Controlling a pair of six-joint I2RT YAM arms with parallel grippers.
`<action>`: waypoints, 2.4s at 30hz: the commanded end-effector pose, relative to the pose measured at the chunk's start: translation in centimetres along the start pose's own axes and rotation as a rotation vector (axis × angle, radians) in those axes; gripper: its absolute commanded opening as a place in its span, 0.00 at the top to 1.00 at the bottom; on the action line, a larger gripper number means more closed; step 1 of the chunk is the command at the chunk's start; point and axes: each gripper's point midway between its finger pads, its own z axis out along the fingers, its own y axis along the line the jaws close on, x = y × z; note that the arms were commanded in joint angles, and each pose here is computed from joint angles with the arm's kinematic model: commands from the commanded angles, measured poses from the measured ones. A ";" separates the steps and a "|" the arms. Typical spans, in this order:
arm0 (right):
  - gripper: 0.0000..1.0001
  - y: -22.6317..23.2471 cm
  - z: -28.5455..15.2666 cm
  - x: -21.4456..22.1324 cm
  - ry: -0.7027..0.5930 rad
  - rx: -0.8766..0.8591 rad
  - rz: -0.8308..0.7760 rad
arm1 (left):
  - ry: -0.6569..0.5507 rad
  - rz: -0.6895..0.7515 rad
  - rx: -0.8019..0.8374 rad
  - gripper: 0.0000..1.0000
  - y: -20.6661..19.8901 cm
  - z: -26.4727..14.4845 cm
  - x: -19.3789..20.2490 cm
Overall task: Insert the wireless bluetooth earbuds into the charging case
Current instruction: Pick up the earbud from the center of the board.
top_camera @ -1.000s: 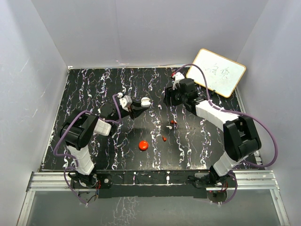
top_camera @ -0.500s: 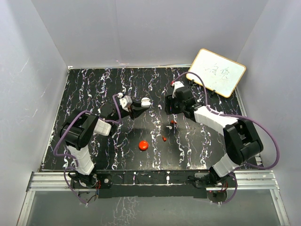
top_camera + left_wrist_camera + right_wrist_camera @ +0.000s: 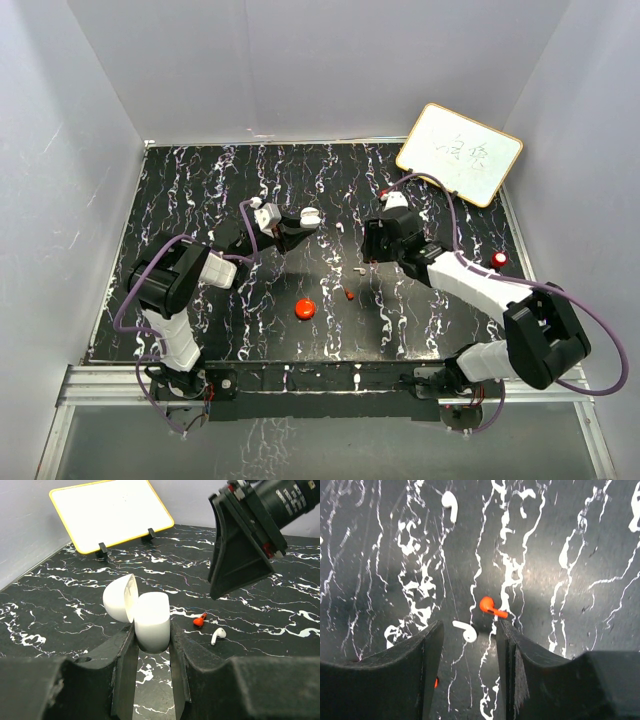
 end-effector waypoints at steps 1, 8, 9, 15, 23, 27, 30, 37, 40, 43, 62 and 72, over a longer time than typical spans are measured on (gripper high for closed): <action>0.56 0.4 -0.7 0.6 -0.012 -0.003 0.039 | -0.142 0.178 0.039 1.00 -0.4 0.3 -4.6; 0.58 1.0 -0.5 2.6 0.037 -0.026 0.063 | -0.137 0.170 0.044 1.00 -0.4 0.3 -4.3; 0.58 1.1 -0.4 2.8 0.044 -0.027 0.066 | -0.137 0.169 0.045 1.00 -0.4 0.3 -4.3; 0.59 1.2 0.5 4.0 0.075 -0.031 0.084 | -0.138 0.170 0.047 1.00 -0.5 0.3 -4.4; 0.60 1.3 1.6 5.3 0.107 -0.035 0.096 | -0.135 0.168 0.054 1.00 -0.6 0.3 -4.2; 0.61 1.4 2.1 5.6 0.115 -0.036 0.098 | -0.134 0.169 0.057 1.00 -0.6 0.3 -4.2; 0.62 1.3 2.3 5.8 0.117 -0.033 0.099 | -0.134 0.170 0.056 1.00 -0.6 0.3 -4.2; 0.63 1.1 2.9 6.4 0.133 -0.021 0.098 | -0.132 0.171 0.057 1.00 -0.7 0.2 -4.1; 0.64 0.9 3.0 6.6 0.137 -0.015 0.097 | -0.131 0.171 0.057 1.00 -0.6 0.3 -4.0; 0.65 0.8 3.1 6.7 0.138 -0.011 0.097 | -0.130 0.172 0.058 1.00 -0.6 0.3 -4.0; 0.71 0.2 3.7 7.5 0.155 0.021 0.090 | -0.129 0.171 0.059 1.00 -0.7 0.3 -3.9; 0.82 -0.1 3.7 7.7 0.161 0.034 0.084 | -0.127 0.170 0.061 1.00 -0.6 0.3 -3.8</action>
